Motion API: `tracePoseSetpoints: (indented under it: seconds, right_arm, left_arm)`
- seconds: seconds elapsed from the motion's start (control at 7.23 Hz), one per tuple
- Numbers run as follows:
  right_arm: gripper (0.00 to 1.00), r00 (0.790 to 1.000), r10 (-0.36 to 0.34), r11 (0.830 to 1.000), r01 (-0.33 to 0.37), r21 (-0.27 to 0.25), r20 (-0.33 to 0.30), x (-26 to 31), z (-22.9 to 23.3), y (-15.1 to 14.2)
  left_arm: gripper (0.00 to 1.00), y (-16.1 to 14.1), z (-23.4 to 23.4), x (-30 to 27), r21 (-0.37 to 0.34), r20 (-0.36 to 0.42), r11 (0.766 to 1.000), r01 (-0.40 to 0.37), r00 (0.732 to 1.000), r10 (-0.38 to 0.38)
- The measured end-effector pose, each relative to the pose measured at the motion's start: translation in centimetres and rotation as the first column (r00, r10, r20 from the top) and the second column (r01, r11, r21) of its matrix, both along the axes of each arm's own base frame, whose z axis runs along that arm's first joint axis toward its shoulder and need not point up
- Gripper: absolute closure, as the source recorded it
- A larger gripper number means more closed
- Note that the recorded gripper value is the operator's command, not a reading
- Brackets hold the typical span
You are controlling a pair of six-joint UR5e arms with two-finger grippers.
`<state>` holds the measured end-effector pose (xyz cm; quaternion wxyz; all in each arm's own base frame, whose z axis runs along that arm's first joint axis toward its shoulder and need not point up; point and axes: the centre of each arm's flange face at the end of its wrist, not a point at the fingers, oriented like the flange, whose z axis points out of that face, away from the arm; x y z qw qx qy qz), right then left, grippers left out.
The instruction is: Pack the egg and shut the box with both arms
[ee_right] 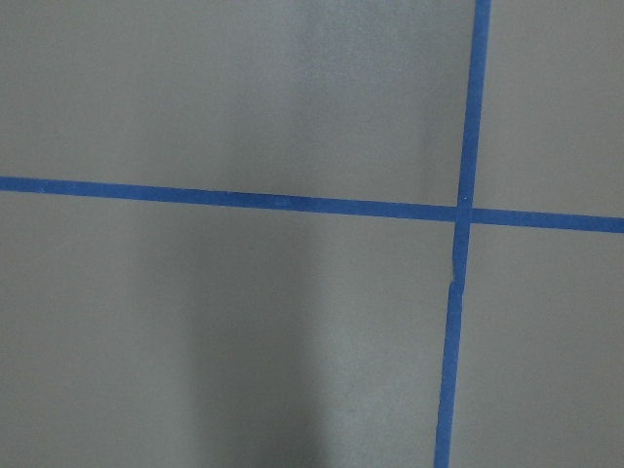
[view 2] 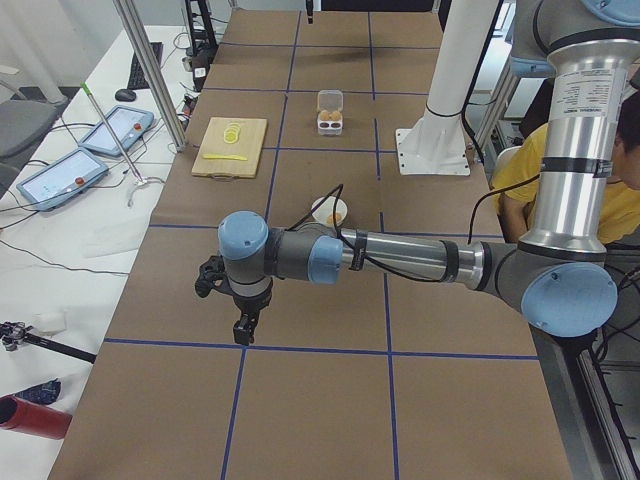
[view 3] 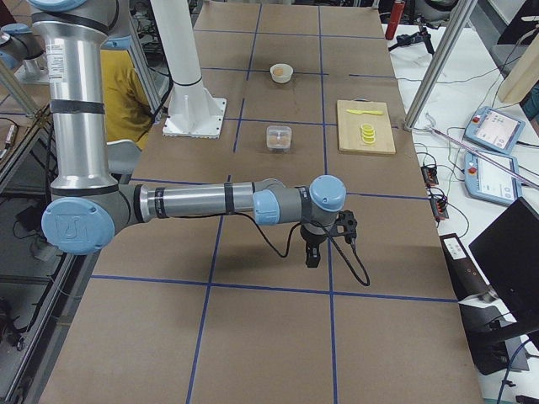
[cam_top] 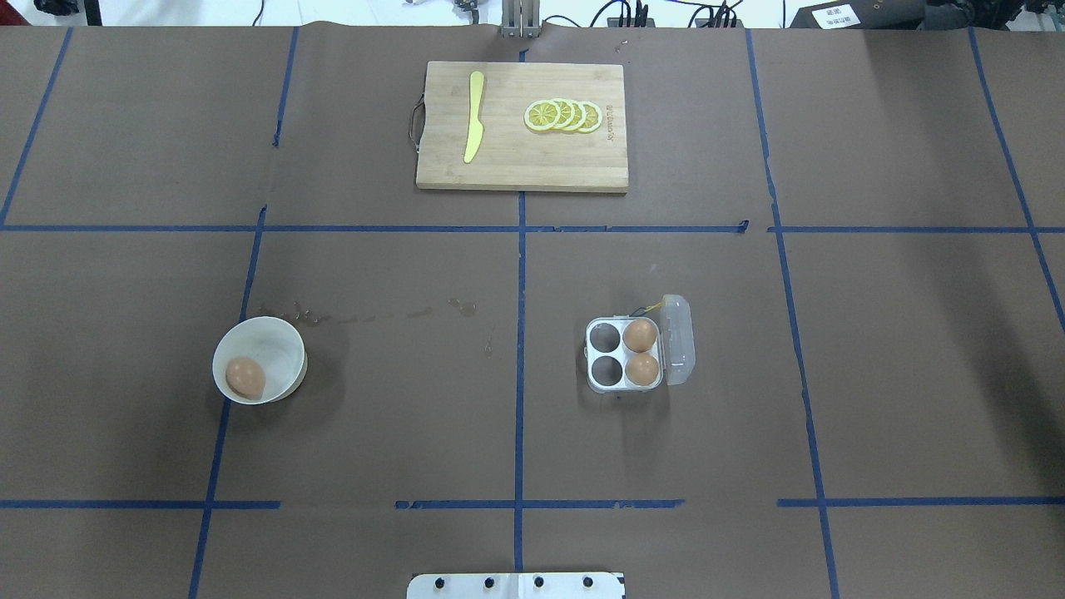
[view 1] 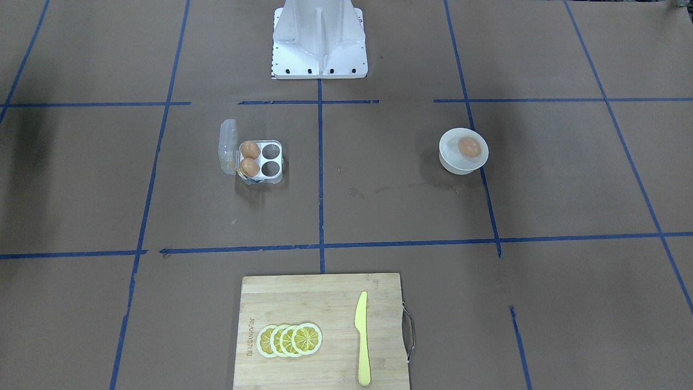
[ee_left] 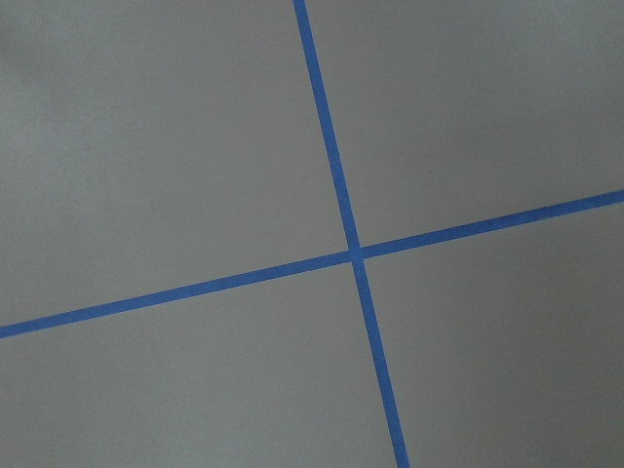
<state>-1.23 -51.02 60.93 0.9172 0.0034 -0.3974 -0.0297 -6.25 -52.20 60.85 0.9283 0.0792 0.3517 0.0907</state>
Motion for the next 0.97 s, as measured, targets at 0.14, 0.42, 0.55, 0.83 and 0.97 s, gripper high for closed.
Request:
tracePoseSetpoints:
  seconds: [0.14, 0.42, 0.55, 0.83, 0.97]
  right_arm:
    - [0.0, 1.0, 0.008, 1.0, -0.008, 0.001, 0.001, 0.4, -0.1, 0.0]
    - [0.0, 1.0, 0.018, 1.0, -0.018, 0.003, 0.002, 0.9, -0.2, 0.0]
    - [0.0, 1.0, 0.019, 1.0, -0.019, 0.004, 0.002, 1.0, -0.2, 0.0]
    - [0.0, 1.0, 0.019, 1.0, -0.019, 0.005, 0.001, 1.0, -0.2, 0.0]
    - [0.0, 1.0, 0.019, 1.0, -0.019, 0.005, 0.002, 1.0, -0.2, 0.0]
  left_arm:
    - [0.0, -0.2, -0.6, 0.7, 0.009, 0.0, 1.0, -0.012, 1.0, 0.012]
    - [0.0, -0.5, -2.0, 4.2, 0.032, 0.008, 0.997, -0.074, 0.997, 0.073]
    - [0.0, -0.6, -2.2, 5.2, 0.037, 0.012, 0.995, -0.092, 0.996, 0.092]
    - [0.0, -0.4, -2.3, 5.7, 0.04, 0.009, 0.994, -0.1, 0.995, 0.1]
    - [0.0, -0.4, -2.4, 5.7, 0.042, 0.006, 0.994, -0.101, 0.995, 0.101]
